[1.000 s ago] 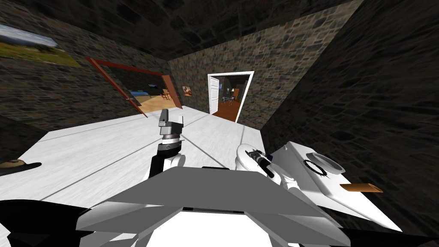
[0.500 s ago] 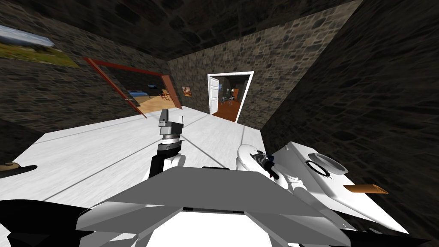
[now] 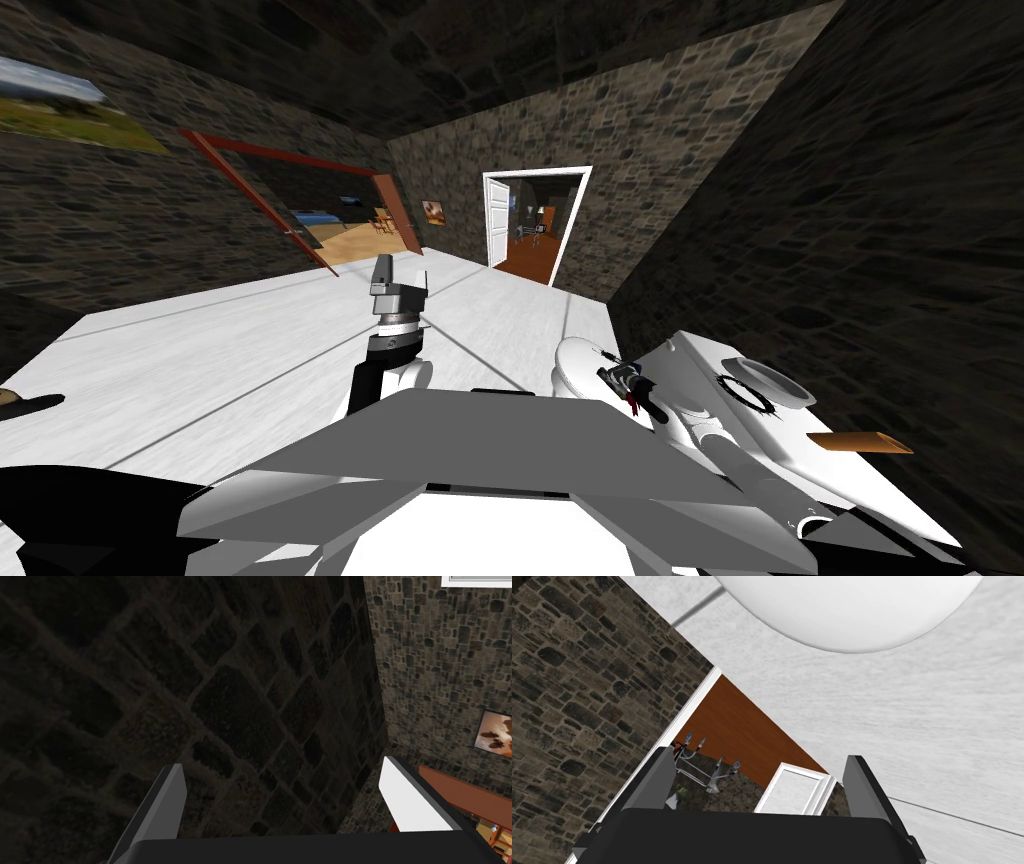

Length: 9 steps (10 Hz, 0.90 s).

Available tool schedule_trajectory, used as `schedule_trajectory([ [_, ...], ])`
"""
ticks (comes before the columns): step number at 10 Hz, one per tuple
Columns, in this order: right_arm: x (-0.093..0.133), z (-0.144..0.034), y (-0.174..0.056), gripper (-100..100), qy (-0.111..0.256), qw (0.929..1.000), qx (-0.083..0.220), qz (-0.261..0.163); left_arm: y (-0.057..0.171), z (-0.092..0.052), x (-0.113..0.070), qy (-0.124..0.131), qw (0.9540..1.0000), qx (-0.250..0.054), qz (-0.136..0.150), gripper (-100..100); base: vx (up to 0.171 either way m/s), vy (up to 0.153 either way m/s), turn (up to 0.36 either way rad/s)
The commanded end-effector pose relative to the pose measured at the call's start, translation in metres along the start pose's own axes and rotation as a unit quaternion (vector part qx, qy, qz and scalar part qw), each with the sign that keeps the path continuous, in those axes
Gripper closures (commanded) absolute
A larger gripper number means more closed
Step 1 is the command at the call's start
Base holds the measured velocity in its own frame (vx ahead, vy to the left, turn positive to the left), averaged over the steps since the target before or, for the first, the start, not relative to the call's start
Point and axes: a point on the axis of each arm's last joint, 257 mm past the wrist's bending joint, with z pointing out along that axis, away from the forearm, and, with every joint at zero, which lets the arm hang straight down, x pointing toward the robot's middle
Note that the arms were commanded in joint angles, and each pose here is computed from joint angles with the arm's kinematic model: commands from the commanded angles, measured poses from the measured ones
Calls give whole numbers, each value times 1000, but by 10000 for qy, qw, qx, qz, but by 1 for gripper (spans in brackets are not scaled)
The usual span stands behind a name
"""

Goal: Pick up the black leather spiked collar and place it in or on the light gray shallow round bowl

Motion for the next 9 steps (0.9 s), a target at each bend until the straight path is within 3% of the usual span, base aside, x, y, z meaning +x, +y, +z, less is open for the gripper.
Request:
schedule_trajectory([
  [1,12,-6,-16,-100,163,9996,129,-171,0,0,0,0,10000,0,0,0,31,15,-15],
  [2,25,-10,-41,-100,369,9978,288,-480,0,0,0,0,10000,0,0,0,30,6,-39],
  [4,31,-11,-44,-100,429,9975,313,-474,0,0,0,0,10000,0,0,0,16,4,-3],
  [6,56,-24,-92,-100,843,9897,614,-980,0,0,0,0,10000,0,0,0,22,-12,-52],
  [9,62,-27,-96,-100,915,9887,632,-1006,0,0,0,0,10000,0,0,0,12,-14,-5],
])
